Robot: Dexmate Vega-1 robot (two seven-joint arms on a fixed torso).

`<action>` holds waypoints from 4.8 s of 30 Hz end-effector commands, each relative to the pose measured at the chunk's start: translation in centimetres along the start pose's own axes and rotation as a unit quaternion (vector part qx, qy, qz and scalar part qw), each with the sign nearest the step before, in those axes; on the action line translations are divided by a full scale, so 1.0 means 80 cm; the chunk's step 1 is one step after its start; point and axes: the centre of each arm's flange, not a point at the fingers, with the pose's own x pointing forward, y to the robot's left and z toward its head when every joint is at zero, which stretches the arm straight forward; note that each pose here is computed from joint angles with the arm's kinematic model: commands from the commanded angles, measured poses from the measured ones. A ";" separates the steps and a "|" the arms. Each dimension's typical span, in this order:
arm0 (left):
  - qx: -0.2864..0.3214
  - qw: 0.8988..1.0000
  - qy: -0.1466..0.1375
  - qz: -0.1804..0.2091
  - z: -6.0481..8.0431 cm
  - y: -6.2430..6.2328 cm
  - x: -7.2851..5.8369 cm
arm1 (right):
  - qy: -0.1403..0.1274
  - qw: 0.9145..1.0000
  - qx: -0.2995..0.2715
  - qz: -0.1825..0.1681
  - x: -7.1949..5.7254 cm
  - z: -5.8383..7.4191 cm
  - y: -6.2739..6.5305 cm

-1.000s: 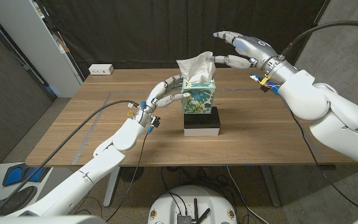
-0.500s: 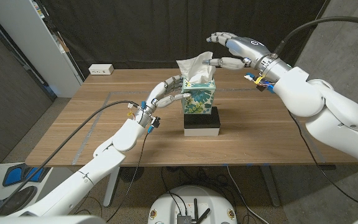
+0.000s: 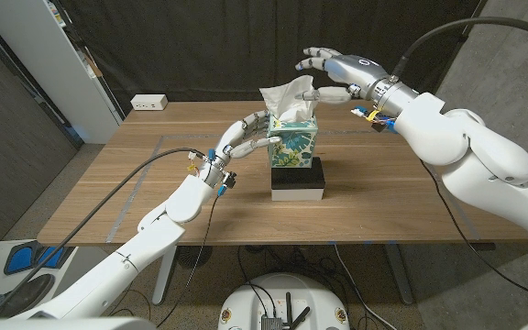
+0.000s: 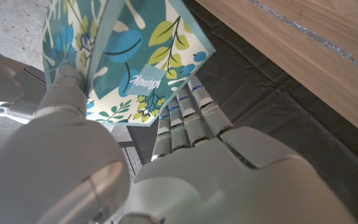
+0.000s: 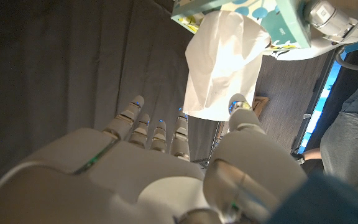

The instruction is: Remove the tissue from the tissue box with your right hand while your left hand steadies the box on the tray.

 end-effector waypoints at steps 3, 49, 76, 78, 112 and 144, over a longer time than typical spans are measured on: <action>-0.001 1.000 0.002 -0.007 -0.002 -0.004 0.004 | 0.000 1.000 -0.007 0.016 0.013 0.003 -0.002; -0.001 1.000 0.003 -0.016 -0.002 -0.010 0.011 | 0.065 0.992 -0.093 -0.064 -0.002 0.018 0.024; 0.002 1.000 0.000 -0.009 0.003 -0.005 0.002 | 0.110 0.972 -0.085 -0.189 -0.023 0.029 0.032; 0.003 1.000 0.002 -0.009 0.003 -0.003 0.001 | 0.120 0.967 -0.096 -0.203 -0.026 0.033 0.032; -0.001 1.000 -0.008 -0.001 0.012 0.005 -0.009 | 0.133 0.919 -0.161 -0.335 -0.036 0.065 0.020; -0.009 1.000 0.000 0.002 0.007 -0.006 -0.013 | 0.120 0.883 -0.152 -0.428 -0.044 0.048 0.015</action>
